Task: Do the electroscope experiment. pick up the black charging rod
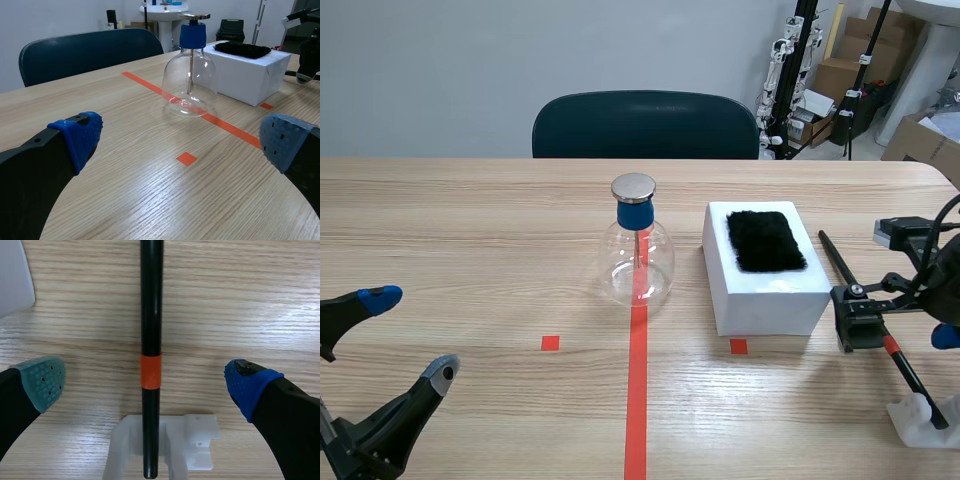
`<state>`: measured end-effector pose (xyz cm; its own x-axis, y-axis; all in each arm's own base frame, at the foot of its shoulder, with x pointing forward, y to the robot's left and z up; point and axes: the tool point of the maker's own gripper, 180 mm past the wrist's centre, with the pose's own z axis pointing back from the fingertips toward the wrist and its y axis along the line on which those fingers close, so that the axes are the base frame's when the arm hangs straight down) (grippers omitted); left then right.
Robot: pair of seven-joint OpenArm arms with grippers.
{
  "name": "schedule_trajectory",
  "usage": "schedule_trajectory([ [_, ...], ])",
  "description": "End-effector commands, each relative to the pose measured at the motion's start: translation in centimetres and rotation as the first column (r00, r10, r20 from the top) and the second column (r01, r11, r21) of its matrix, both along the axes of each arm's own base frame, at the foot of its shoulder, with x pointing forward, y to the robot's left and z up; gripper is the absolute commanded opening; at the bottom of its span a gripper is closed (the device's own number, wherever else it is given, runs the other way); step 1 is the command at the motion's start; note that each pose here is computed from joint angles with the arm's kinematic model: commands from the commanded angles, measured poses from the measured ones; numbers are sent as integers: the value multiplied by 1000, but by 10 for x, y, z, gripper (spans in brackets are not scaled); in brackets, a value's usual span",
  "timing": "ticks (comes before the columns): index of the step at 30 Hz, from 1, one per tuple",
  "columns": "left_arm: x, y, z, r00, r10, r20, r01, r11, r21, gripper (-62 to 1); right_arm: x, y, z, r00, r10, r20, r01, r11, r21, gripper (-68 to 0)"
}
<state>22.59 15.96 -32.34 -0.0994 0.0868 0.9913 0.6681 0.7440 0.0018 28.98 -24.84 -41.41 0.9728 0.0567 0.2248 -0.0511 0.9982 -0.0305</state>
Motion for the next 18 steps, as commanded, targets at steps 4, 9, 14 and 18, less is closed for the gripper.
schedule_trajectory([
  [4, -1, 4, 5, 1000, 5, 18, -5, 1000, -8, 14, 17, -9, 12, 997, -34, 69, 35, 999, -9, 4],
  [9, -1, 4, 5, 1000, 4, 17, -4, 1000, -7, 14, 15, -12, 6, 997, -48, 64, 48, 999, -5, 4],
  [14, -1, 4, 5, 1000, 4, 16, -4, 1000, -7, 14, 12, -14, 5, 998, -48, 49, 49, 999, -14, 4],
  [18, -1, 4, 5, 1000, 5, 17, -4, 1000, -7, 14, 10, -17, 6, 998, -50, 40, 51, 999, -19, 4],
])
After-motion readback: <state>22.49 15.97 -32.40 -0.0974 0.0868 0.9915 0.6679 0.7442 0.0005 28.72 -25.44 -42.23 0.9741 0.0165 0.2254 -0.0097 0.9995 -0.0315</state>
